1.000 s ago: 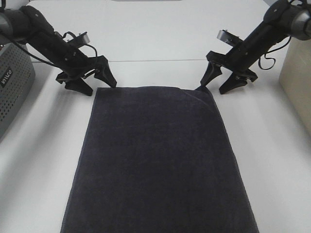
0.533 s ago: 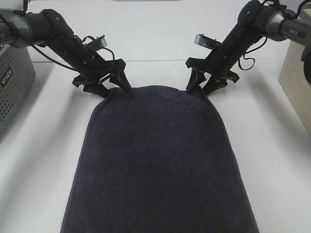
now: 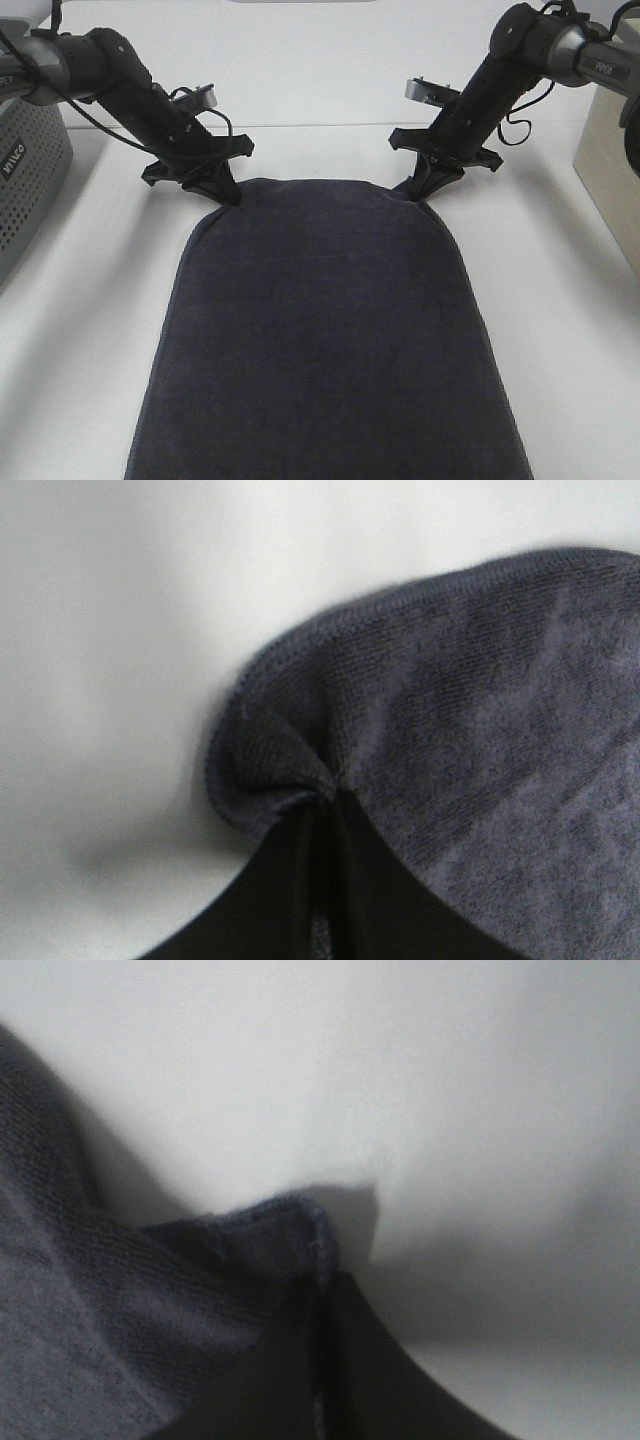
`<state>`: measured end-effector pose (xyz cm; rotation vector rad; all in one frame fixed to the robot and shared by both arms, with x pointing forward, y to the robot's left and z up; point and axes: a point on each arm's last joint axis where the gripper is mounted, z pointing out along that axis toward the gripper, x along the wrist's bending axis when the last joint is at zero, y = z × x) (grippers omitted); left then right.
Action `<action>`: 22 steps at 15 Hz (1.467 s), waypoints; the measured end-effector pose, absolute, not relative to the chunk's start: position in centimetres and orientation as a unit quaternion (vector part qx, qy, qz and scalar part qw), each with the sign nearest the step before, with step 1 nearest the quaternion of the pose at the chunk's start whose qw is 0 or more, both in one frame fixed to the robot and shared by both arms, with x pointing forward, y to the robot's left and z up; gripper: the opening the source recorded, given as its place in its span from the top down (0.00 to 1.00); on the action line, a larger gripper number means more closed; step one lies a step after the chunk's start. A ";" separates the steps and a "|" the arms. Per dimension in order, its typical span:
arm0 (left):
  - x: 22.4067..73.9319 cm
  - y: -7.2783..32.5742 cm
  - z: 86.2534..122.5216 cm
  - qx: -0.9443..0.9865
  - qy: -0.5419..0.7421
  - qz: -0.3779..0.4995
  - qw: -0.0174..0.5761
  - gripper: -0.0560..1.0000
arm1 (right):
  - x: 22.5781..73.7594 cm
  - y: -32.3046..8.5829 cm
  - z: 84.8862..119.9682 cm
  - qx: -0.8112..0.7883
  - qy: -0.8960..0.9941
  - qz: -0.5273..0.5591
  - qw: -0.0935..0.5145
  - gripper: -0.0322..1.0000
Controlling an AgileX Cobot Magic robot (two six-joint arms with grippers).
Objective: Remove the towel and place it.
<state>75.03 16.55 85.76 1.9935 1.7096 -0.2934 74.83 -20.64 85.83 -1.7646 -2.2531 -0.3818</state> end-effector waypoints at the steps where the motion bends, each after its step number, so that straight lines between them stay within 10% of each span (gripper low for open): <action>1: 75.0 16.6 85.8 0.733 0.624 -0.106 0.248 0.93 | 74.8 -20.6 85.8 -0.607 -0.773 -0.131 0.127 0.96; 22: 80.7 17.4 93.1 0.742 0.539 0.156 0.368 0.93 | 79.3 -21.2 93.9 -0.625 -0.701 -0.318 -0.130 0.96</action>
